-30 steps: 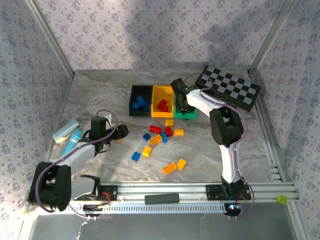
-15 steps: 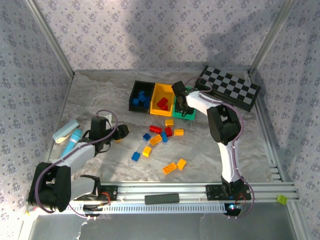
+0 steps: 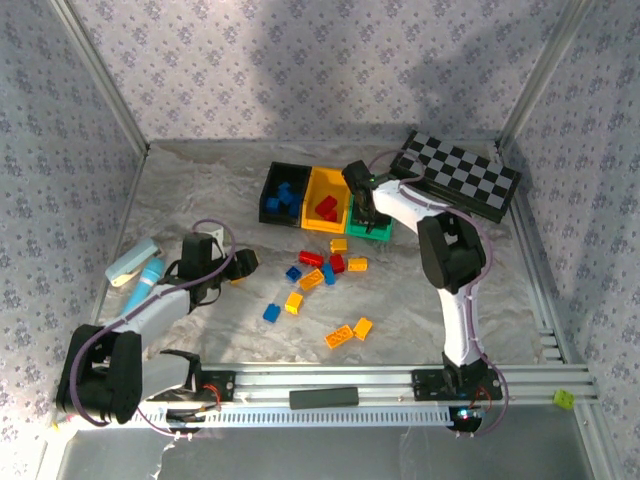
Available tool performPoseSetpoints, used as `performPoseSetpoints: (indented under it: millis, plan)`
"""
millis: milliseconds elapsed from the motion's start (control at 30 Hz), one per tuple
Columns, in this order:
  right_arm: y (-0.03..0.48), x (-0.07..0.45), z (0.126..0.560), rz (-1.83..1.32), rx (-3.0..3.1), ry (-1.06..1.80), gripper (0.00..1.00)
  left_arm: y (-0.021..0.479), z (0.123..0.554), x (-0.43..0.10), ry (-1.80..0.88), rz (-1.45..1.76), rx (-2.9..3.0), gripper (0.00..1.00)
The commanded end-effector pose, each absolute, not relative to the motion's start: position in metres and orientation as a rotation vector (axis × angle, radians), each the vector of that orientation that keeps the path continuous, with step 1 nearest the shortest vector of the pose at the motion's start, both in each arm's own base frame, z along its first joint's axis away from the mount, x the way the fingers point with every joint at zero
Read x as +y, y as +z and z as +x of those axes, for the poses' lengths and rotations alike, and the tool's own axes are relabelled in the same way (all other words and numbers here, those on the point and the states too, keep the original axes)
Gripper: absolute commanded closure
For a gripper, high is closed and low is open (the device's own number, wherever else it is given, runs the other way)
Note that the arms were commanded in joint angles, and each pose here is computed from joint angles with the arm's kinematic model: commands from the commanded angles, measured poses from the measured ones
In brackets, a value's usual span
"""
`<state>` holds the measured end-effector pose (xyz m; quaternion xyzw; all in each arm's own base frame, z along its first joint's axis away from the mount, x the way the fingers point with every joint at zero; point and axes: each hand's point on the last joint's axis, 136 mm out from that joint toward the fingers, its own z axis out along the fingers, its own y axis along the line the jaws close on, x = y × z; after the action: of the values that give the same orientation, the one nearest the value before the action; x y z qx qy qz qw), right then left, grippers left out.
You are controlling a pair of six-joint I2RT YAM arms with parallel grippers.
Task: Sort the legos into containers by color
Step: Pick up the lego from the container, then place the lego in the container.
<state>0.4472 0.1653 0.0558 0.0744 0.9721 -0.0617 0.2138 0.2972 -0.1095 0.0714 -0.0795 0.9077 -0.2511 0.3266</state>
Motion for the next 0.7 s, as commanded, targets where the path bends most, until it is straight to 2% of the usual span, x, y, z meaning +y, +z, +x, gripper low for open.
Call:
performPoseSetpoints:
  millis: [0,167,333,500,667]
  plan:
    - [0.105,0.161,0.451,0.188,2.611,-0.187,0.7,0.08,0.3,-0.111,-0.689,-0.208,2.353,0.29]
    - [0.135,0.166,0.45,0.177,2.545,-0.162,0.7,0.08,0.3,-0.111,-0.689,-0.208,2.353,0.29]
    - [0.163,0.207,0.456,0.063,2.499,-0.018,0.69,0.079,0.3,-0.111,-0.689,-0.211,2.356,0.29]
    - [0.156,0.248,0.476,-0.002,2.528,0.119,0.68,0.077,0.3,-0.112,-0.689,-0.21,2.361,0.29]
    - [0.146,0.265,0.492,-0.023,2.538,0.15,0.63,0.077,0.299,-0.112,-0.687,-0.203,2.361,0.29]
